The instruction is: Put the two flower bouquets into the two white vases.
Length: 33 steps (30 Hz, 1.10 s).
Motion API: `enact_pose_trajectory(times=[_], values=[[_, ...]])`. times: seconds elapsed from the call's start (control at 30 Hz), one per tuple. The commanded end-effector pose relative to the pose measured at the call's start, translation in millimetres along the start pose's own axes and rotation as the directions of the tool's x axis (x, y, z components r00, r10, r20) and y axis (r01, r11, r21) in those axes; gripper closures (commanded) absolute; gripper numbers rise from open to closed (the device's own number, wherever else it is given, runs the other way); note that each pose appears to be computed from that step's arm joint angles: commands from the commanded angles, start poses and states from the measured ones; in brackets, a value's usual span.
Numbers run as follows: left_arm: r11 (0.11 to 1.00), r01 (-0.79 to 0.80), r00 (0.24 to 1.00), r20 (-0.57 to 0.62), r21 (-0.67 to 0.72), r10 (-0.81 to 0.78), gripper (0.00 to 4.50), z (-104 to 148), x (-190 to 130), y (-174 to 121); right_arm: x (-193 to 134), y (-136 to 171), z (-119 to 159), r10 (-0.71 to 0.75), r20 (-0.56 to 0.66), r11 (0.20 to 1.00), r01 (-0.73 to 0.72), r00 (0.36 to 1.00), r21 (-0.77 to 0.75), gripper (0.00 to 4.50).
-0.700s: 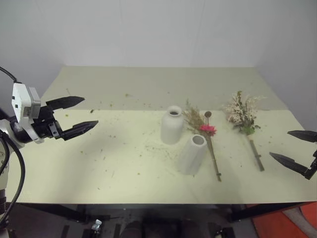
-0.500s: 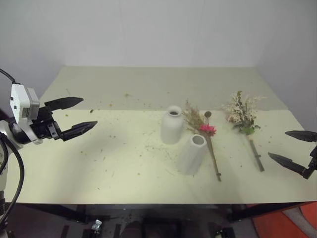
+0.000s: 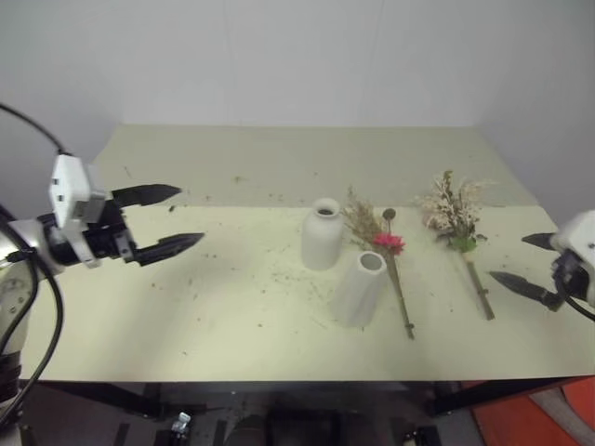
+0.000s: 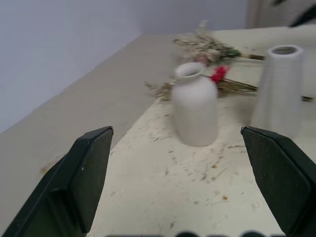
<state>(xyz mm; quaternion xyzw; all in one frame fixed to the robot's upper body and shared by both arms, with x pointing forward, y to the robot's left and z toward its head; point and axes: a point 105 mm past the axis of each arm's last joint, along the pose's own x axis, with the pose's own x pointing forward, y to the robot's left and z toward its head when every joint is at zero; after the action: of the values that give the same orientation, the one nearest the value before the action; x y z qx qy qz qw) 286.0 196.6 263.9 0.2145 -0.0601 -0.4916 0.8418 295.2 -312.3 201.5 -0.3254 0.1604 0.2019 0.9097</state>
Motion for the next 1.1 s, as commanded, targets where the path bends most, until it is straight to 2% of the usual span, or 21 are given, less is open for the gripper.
enact_pose_trajectory(times=[0.03,0.1,0.23,0.33,0.43,0.53,0.63,0.7,0.97,1.03,1.1], values=[[0.992,0.111,0.993,0.043,0.064,-0.114,0.0,16,27,-10,19,-11,-8,-0.069,-0.101,0.994,0.077,0.992,0.083,0.01],[0.985,0.163,0.982,0.085,0.058,-0.168,0.0,21,43,-14,32,-15,-10,-0.077,-0.15,0.984,0.1,0.986,0.151,0.01],[0.978,0.202,0.975,0.082,0.049,-0.206,0.0,18,61,-15,54,-21,-13,-0.098,-0.237,0.962,0.153,0.967,0.226,0.01],[0.974,0.223,0.97,0.087,0.047,-0.226,0.0,13,67,-17,70,-22,-18,-0.091,-0.302,0.942,0.181,0.949,0.282,0.01],[0.971,0.234,0.963,0.129,0.039,-0.237,0.0,16,68,-19,83,-23,-21,-0.088,-0.327,0.932,0.194,0.941,0.307,0.01],[0.974,0.226,0.966,0.122,0.032,-0.228,0.0,11,68,-21,95,-25,-22,-0.079,-0.337,0.921,0.198,0.938,0.335,0.01],[0.977,0.209,0.972,0.103,0.027,-0.211,0.0,6,65,-23,105,-24,-29,-0.073,-0.39,0.932,0.202,0.918,0.301,0.64],[0.979,0.2,0.975,0.097,0.028,-0.202,0.0,5,63,-23,107,-26,-33,-0.087,-0.417,0.933,0.221,0.905,0.285,1.27],[0.982,0.189,0.976,0.105,0.027,-0.191,0.0,5,61,-29,112,-29,-31,-0.072,-0.416,0.92,0.221,0.906,0.323,4.22],[0.983,0.182,0.977,0.109,0.027,-0.184,0.0,5,61,-29,113,-30,-31,-0.079,-0.422,0.915,0.234,0.903,0.329,4.28],[0.985,0.171,0.971,0.168,0.01,-0.17,0.0,13,60,-28,112,-37,-29,-0.133,-0.422,0.904,0.284,0.897,0.318,4.28]])
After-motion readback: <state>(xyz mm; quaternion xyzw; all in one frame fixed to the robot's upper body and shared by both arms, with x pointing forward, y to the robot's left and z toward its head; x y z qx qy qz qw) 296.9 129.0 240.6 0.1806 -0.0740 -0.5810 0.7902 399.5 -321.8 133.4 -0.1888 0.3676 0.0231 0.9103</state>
